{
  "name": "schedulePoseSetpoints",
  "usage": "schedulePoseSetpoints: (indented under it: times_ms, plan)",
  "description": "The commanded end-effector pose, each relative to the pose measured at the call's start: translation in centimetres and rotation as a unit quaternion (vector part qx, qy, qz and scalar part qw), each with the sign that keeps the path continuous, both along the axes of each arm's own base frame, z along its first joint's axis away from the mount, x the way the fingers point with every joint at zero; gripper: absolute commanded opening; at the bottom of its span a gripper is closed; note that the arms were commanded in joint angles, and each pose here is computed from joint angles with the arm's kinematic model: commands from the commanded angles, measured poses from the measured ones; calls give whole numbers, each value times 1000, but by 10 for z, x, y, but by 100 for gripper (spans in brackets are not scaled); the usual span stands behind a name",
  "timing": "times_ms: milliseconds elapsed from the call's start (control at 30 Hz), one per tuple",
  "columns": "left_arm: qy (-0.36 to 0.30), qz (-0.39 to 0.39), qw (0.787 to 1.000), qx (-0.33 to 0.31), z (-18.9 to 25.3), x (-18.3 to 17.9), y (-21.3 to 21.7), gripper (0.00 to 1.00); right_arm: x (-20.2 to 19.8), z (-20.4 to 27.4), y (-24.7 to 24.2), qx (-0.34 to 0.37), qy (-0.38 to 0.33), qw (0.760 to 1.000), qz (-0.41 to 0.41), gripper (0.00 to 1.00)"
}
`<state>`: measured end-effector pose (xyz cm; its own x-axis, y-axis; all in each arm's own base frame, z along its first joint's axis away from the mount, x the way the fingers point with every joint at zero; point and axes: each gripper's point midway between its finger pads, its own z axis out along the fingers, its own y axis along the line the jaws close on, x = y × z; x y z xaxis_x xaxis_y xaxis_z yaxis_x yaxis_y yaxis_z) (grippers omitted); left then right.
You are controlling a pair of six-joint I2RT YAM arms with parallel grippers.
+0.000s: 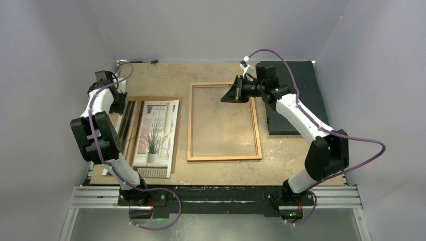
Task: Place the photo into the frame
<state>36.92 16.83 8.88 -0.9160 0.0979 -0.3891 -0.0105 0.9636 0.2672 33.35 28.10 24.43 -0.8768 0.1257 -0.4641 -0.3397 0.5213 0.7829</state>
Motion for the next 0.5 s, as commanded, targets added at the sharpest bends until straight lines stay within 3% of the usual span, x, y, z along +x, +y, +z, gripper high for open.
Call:
schedulePoseSetpoints:
  times_ms: [0,133,300,467]
  plan:
    - [-26,-11,1000,-11,25,8,-19,44,-11,26,-14,-5,-35,999,4,0]
    - [-20,-30,999,-15,25,11,-37,53,-12,46,-19,-5,-55,998,2,0]
    - [-35,-40,998,-39,36,16,-57,77,-27,69,-18,12,-81,996,31,0]
    - [-37,-36,998,-46,39,16,-59,86,-20,36,-22,-6,-52,998,38,0]
